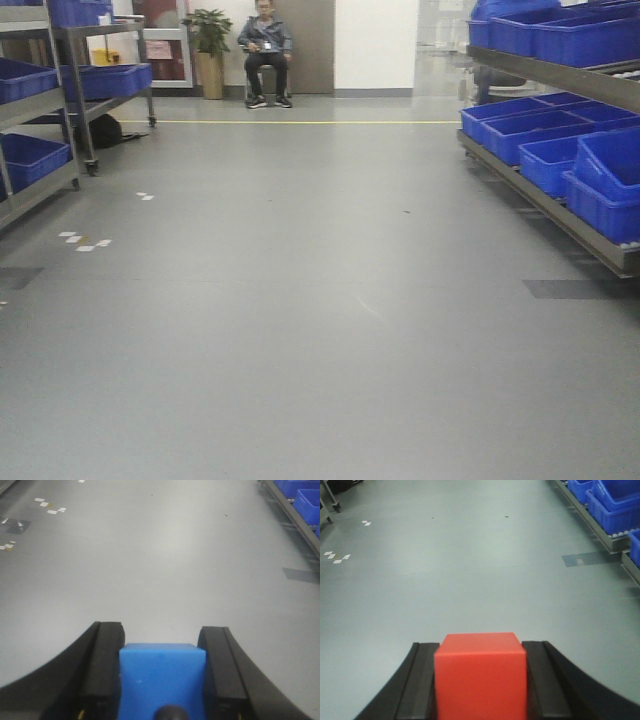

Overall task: Sort and place red and blue blocks on shelf
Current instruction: 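Drive the base down the aisle toward the far shelf rack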

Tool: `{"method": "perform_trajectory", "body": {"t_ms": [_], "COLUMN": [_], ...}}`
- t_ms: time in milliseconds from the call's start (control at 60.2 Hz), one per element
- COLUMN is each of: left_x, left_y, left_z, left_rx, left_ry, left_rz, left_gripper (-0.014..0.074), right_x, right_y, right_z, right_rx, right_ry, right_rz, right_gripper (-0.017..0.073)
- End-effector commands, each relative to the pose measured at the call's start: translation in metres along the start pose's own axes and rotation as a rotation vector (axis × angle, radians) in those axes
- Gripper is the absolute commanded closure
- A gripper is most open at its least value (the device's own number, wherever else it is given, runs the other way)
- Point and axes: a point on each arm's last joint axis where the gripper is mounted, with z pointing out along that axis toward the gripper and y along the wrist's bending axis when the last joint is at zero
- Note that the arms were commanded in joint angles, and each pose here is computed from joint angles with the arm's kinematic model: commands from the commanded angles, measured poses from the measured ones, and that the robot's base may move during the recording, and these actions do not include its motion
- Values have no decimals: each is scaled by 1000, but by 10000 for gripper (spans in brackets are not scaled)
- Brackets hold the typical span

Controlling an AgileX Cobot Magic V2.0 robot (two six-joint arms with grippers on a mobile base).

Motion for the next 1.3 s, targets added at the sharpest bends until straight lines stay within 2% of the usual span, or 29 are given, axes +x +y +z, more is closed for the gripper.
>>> {"method": "perform_trajectory", "body": {"t_ms": [0, 1279], "left_x": [-17, -17], "left_y": [-5, -5], "left_z": [-5, -5], "left_rx": [35, 35], "left_ry": [-114, -114], "left_rz": [-6, -6], "left_gripper": [467, 467], "right_x": [-18, -18], "right_y": [3, 3], "right_z": [-6, -6], "right_rx": [-23, -22], "right_ry": [-122, -120], "right_rz": [-15, -15], "right_gripper": [497, 497]}}
